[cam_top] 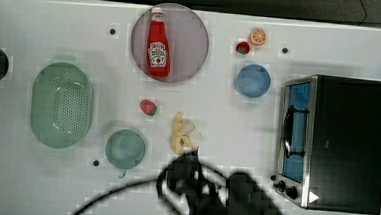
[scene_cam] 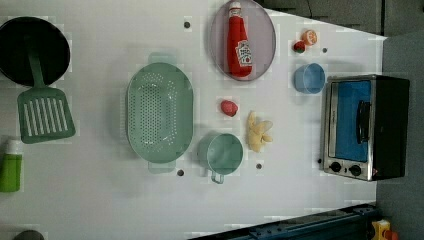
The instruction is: Pick banana from table and place on oven.
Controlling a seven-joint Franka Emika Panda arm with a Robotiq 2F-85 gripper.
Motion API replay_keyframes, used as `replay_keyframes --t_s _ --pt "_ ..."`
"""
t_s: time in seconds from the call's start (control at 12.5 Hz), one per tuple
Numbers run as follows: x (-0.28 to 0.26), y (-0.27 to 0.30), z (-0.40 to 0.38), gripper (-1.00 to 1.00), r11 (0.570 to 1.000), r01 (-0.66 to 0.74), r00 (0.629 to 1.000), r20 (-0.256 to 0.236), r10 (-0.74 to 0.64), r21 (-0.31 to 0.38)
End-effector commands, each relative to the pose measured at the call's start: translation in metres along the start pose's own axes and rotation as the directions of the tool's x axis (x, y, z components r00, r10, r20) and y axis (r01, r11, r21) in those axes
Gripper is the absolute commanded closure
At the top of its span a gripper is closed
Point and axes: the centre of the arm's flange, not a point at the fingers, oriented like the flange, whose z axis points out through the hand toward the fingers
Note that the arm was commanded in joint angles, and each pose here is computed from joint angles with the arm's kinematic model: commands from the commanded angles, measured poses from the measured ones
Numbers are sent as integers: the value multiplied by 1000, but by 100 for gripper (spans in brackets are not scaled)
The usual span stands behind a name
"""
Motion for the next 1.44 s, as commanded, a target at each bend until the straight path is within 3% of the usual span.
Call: replay_keyframes --t_s 0.08,0.88,1.44 --pt "6 -23 160 -100 977 56 980 198 -15 -205" --pt "-16 -25 405 -100 968 99 969 242 -42 -230" --pt "-67 -8 511 -100 962 150 955 286 -81 -229"
